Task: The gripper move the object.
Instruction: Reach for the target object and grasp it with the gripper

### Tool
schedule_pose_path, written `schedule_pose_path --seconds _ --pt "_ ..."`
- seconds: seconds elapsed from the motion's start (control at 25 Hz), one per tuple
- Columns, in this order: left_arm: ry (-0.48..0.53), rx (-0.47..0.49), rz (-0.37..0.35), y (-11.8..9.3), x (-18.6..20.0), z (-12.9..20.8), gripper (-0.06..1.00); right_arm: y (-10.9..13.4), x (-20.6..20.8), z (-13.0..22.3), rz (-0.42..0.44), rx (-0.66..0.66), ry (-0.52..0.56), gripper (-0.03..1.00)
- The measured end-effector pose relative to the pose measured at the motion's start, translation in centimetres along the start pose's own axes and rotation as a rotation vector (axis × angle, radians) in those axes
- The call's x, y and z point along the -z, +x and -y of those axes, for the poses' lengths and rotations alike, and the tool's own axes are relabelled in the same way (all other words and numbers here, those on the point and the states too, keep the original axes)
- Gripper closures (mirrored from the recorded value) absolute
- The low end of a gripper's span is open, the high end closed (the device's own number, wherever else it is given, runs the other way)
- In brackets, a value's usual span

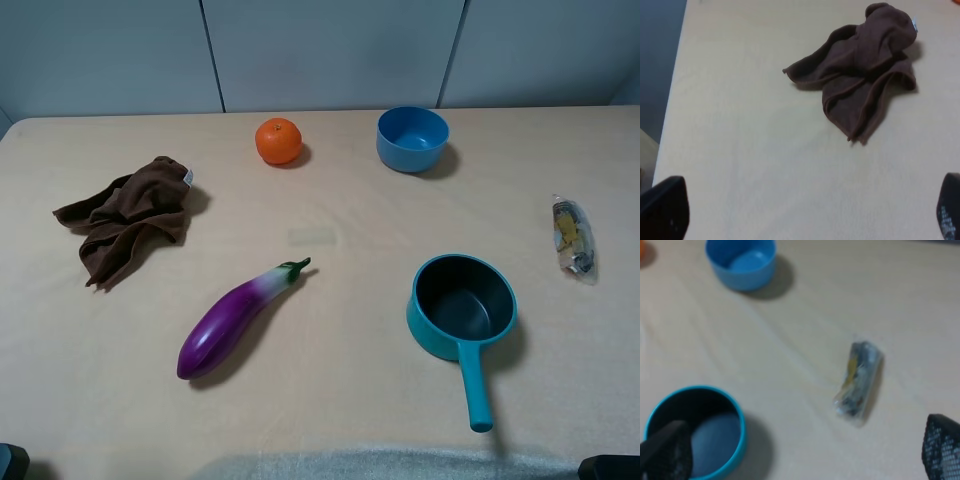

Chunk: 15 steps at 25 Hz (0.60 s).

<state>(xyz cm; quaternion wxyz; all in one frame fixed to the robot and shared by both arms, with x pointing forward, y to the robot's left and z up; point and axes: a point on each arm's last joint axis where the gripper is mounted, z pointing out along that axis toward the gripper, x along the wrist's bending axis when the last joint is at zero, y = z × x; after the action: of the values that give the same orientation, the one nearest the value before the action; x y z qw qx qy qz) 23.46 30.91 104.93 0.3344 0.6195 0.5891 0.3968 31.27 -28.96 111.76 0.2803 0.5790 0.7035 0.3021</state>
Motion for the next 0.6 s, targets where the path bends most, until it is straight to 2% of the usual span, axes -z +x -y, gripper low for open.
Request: schedule_pose_path --seconds 0.28,0.6 --pt "0.0 0.0 0.0 0.0 0.0 0.0 -0.05 -0.3 -1.7 -2.4 -0.055 0.003 0.163 0.28" --pt "0.0 0.0 0.0 0.0 0.0 0.0 -0.05 0.6 -5.4 -3.9 -0.119 0.082 0.366 0.28"
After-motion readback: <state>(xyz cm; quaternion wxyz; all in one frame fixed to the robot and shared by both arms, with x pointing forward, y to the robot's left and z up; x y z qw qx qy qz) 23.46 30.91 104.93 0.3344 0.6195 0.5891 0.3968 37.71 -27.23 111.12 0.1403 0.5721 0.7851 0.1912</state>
